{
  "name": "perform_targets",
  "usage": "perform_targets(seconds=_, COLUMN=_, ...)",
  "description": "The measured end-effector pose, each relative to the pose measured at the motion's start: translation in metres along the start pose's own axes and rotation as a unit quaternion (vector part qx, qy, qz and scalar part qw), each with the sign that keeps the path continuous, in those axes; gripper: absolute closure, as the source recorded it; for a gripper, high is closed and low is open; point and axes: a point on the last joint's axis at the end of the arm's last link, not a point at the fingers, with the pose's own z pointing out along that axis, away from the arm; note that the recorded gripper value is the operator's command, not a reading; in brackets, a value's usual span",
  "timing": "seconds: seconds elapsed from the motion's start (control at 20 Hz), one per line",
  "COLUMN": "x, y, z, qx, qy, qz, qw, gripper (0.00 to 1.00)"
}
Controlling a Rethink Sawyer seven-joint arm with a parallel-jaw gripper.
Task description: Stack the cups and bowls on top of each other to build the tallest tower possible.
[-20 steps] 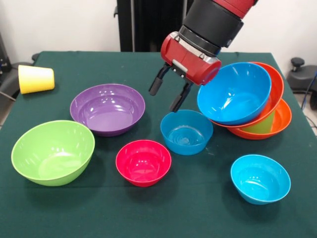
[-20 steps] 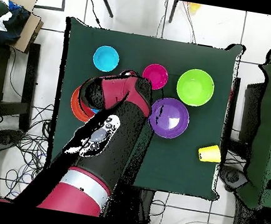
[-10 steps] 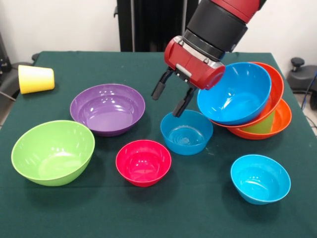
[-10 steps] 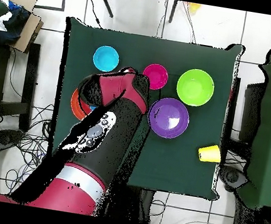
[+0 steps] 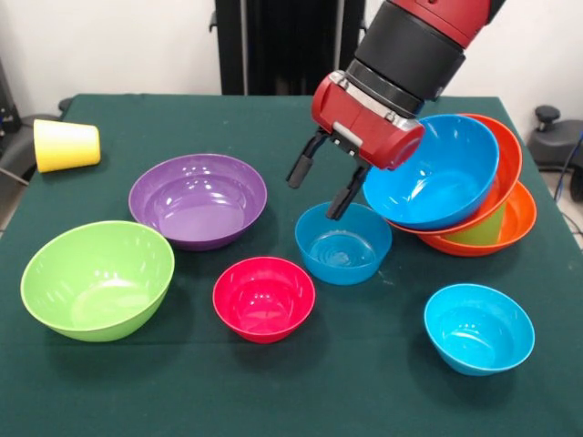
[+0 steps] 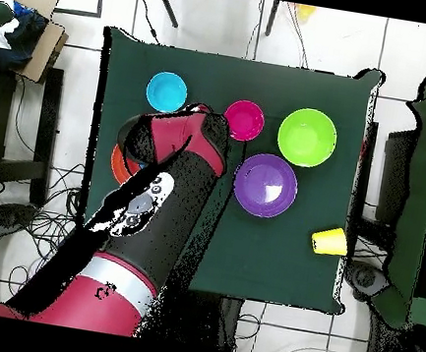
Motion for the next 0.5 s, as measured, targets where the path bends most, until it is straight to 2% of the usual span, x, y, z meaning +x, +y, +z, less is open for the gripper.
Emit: perform_targets(seconds=0.5, x=0.017, y=0.004, z=0.009, qx=0.013, qy=-0.003, qz=-0.01, qw=0.9999, gripper=0.0)
